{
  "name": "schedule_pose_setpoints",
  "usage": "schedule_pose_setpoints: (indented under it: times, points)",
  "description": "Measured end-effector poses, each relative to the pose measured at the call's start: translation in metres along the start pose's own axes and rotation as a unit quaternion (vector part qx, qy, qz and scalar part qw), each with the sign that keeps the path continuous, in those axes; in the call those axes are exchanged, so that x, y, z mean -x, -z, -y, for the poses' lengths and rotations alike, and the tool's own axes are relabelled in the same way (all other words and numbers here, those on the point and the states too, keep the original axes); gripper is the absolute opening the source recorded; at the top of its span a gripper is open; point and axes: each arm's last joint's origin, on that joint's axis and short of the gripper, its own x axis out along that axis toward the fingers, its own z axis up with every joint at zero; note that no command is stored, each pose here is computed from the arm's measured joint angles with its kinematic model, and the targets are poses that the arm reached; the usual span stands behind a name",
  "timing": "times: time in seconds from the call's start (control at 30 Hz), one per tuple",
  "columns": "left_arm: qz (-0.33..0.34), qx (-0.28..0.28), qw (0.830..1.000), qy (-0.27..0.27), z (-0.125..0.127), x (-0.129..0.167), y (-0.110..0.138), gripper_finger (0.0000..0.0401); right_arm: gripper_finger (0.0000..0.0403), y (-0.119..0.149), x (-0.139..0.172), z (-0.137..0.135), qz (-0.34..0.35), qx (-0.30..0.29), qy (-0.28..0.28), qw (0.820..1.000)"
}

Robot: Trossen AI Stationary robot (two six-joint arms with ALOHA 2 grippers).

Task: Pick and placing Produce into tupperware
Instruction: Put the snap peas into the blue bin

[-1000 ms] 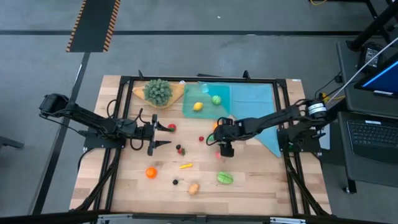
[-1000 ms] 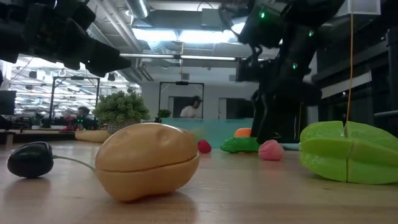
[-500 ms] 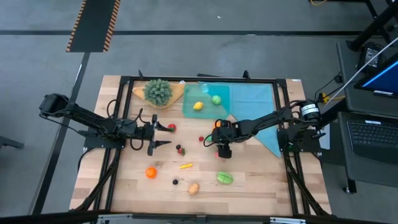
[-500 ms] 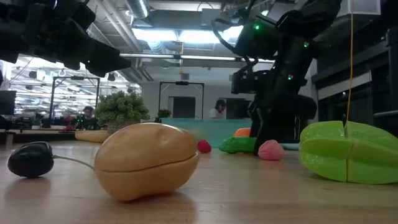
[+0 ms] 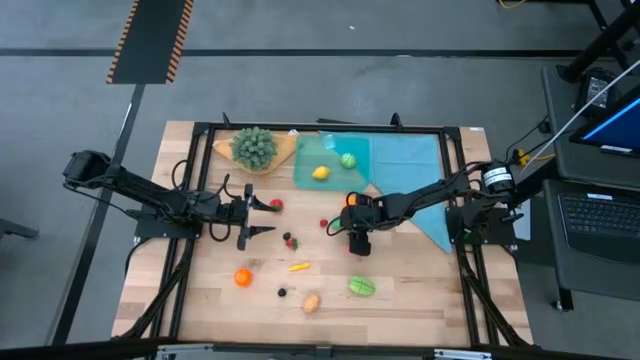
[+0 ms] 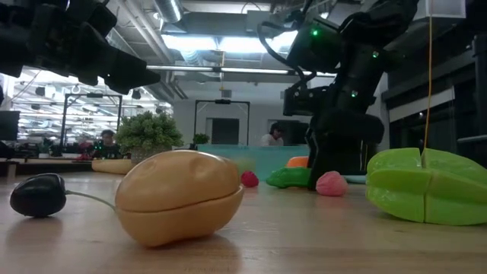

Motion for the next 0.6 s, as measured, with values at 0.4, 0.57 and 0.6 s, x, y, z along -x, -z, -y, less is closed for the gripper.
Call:
schedule_pose_setpoints:
  times: [0.4,0.57,0.6]
  points:
    - [0.000,0.003,1.000,0.000,0.0000,0.0000,0.0000,0.0237,0.0117,-0.0015,0.0004,-0.0004,0.007,-0.015,-0.005,1.000]
    - [0.000,0.003,1.000,0.000,0.0000,0.0000,0.0000,0.0237,0.0133,-0.0042,0.0015,-0.0007,0.006,-0.015,-0.006,1.000]
    - [0.000,0.003,1.000,0.000,0.0000,0.0000,0.0000,0.0237,0.0136,-0.0055,0.0021,-0.0008,0.005,-0.014,-0.006,1.000]
